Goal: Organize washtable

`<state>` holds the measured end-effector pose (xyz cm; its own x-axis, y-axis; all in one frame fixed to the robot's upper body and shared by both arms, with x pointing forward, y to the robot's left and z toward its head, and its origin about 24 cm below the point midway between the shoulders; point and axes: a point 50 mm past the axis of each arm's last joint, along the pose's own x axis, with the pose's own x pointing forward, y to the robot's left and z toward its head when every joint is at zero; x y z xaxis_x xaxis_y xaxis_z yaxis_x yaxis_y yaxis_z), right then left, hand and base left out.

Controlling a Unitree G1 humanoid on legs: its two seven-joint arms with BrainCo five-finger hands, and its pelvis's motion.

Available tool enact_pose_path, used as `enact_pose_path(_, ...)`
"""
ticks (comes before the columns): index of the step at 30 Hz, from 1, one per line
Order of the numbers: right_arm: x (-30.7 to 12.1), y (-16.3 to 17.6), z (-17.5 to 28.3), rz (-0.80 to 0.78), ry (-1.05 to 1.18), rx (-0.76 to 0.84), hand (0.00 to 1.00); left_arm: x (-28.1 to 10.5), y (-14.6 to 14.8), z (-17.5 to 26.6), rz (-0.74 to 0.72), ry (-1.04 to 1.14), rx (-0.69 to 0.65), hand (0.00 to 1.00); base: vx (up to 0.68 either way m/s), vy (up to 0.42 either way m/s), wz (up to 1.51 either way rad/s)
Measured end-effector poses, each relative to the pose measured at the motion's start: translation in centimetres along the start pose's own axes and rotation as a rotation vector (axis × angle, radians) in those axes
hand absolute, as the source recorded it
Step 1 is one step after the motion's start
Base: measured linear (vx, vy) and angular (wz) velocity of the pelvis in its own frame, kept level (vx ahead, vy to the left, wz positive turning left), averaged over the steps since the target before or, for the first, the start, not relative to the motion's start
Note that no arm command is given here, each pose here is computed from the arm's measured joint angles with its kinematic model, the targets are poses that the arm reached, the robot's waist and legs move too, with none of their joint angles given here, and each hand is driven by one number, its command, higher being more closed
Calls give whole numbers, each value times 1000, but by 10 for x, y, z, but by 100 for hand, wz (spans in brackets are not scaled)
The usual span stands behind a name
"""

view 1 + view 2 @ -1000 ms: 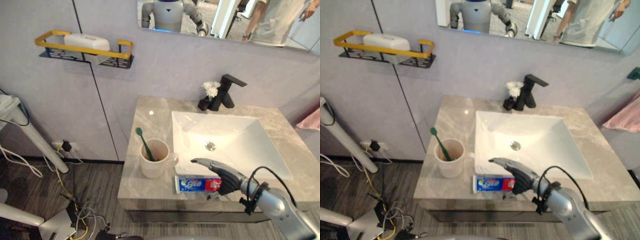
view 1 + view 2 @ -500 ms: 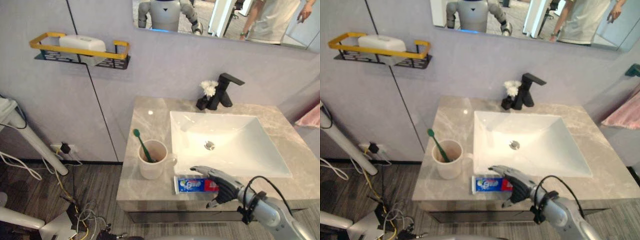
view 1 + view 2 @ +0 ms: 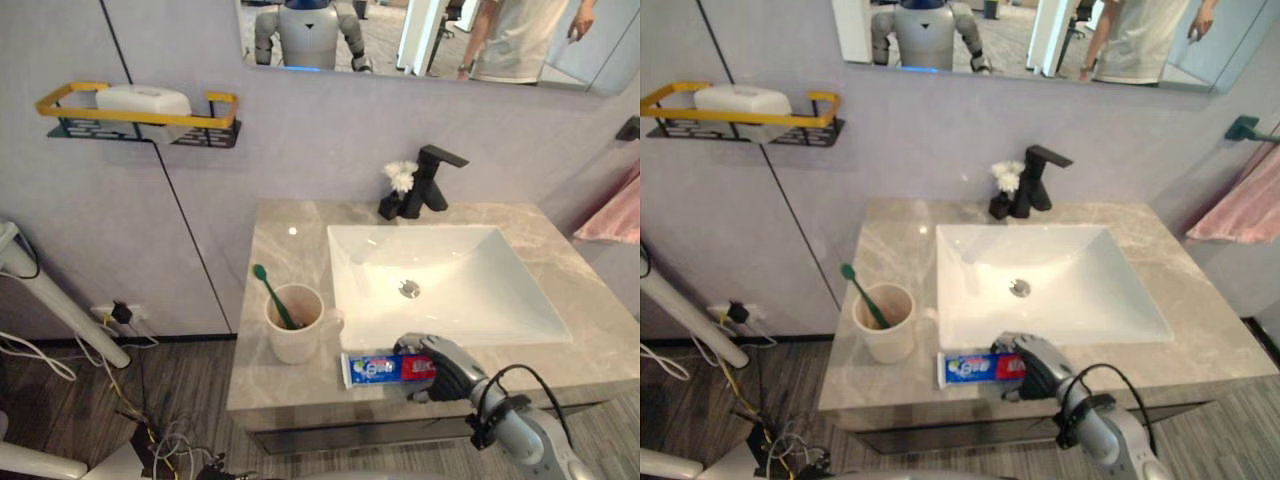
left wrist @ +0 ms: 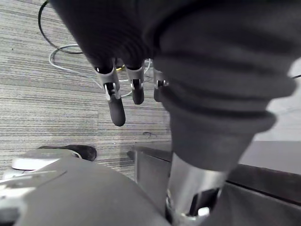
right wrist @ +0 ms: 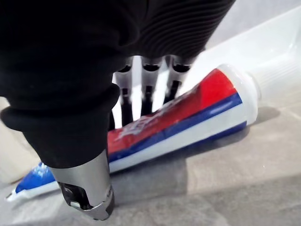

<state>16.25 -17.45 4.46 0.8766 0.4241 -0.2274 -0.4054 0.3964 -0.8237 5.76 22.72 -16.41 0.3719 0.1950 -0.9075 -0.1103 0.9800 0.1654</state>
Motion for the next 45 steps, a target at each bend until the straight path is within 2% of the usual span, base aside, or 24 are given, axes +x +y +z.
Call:
enact_pose_path(25, 4, -6, -7, -65, 29, 68, 100, -2, 5, -8, 15, 17, -35, 0, -23, -7, -1)
enact_pose_path(35, 5, -65, -18, -364, 44, 29, 100, -4, 7, -14, 35, 24, -76, 0, 0, 0, 0)
enact_pose_path(45, 4, -100, 18, -576, -176, 23, 100, -9, 13, -20, 101, 1, -164, 0, -4, -7, 8)
